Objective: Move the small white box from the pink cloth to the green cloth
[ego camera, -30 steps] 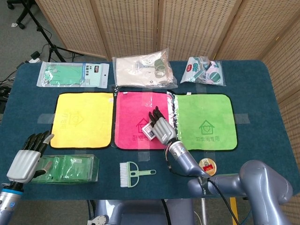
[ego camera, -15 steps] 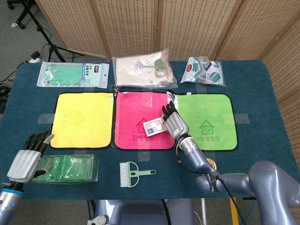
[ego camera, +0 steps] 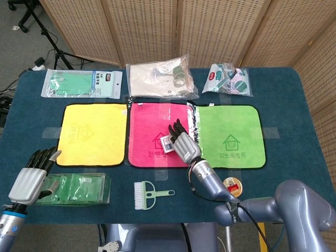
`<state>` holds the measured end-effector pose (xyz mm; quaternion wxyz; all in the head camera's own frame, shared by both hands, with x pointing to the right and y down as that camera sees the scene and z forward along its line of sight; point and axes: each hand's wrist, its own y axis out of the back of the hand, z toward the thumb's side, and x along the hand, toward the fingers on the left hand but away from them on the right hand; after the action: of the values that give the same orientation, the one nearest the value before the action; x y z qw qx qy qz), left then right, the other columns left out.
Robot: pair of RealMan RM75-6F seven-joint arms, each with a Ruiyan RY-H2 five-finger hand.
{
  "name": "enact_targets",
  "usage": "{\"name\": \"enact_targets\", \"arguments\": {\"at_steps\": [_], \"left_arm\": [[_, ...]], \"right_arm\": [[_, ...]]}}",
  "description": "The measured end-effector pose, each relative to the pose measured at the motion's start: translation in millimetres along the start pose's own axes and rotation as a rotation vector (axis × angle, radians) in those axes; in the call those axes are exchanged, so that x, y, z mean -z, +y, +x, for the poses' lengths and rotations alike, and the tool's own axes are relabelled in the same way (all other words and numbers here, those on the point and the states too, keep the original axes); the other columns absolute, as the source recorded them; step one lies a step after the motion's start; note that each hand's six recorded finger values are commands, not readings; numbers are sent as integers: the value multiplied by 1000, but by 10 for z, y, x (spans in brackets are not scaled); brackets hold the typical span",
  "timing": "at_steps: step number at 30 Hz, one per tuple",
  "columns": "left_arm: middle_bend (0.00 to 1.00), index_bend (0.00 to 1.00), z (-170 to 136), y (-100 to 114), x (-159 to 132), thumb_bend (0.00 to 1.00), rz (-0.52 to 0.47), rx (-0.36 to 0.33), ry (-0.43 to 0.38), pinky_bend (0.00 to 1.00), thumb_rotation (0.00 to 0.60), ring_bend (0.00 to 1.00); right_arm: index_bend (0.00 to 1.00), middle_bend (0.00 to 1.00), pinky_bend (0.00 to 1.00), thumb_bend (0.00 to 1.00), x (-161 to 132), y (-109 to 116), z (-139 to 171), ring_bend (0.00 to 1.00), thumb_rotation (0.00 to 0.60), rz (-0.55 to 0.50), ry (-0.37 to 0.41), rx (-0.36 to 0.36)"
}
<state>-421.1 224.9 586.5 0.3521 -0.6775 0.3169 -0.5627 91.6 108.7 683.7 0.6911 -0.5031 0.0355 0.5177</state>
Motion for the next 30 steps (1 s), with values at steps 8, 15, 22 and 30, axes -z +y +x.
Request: {"name": "enact_targets", "arguments": {"at_steps": [8,15,22,30], "left_arm": [[0,0,0,-22,-22,339,-1,8,-9,0,600,0],[0,0,5,-29,-14,339,-2,13,-7,0,600,0],[0,0,4,-27,-18,339,0,10,-8,0,600,0],[0,0,7,-33,-12,338,0,13,-5,0,600,0]], "right_arm": [[111,7,0,711,-210,190,43,0,600,-13,26,30],[112,7,0,711,-351,271,55,0,600,-30,43,40],[111,7,0,711,-405,226,36,0,600,-32,49,29],[112,7,0,709,-393,72,25,0,600,-42,44,-2]]}}
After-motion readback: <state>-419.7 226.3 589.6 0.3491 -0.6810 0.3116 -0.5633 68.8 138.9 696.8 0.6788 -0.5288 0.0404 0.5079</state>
